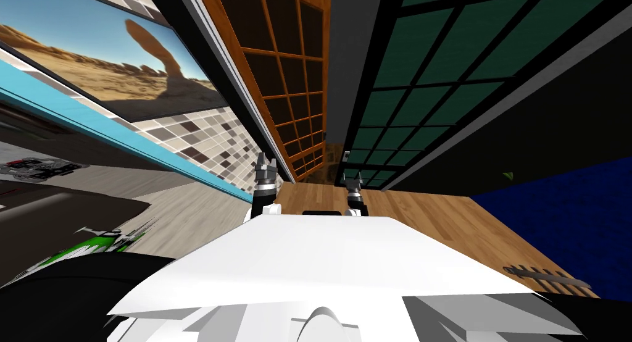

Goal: Push the door open

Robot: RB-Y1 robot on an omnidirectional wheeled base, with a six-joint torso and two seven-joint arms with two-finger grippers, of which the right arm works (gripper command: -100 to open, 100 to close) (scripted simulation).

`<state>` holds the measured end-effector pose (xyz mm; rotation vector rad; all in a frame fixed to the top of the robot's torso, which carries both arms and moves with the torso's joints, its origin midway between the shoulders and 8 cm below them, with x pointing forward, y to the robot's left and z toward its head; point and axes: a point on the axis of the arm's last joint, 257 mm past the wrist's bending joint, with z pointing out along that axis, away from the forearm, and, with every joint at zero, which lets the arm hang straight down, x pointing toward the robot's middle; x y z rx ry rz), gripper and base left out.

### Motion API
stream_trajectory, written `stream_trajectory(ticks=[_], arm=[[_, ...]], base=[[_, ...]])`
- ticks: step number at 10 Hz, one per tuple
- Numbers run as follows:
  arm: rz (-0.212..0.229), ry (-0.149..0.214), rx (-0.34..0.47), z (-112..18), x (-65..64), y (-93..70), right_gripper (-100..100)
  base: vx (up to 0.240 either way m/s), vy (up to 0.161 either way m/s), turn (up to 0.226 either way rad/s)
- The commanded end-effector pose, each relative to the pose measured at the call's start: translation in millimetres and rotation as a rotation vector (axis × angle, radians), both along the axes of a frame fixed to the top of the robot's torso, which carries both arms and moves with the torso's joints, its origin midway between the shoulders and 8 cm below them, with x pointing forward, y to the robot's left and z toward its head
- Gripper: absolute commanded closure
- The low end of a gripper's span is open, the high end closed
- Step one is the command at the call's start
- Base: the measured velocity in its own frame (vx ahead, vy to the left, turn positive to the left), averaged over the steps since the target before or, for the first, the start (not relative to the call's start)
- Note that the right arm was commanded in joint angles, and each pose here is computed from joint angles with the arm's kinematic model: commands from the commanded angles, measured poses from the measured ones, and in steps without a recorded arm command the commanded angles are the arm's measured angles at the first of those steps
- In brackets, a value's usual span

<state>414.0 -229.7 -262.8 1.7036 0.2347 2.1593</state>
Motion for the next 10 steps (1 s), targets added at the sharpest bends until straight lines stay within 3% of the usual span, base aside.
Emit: stream_trajectory(ticks=[1,5,7,10], arm=[[0.004,0.014,0.034,-10.2,-1.1,0.5,-100],[0.010,0.047,0.109,-33.3,-4.9,1.5,-100],[0.012,0.079,0.176,-54.7,-9.5,1.5,-100],[0.010,0.101,0.222,-69.9,-13.5,1.0,-100]], base=[[0.086,-0.037,0.032],[0.091,-0.047,0.035],[0.144,-0.067,0.063],[0.123,-0.068,0.031]])
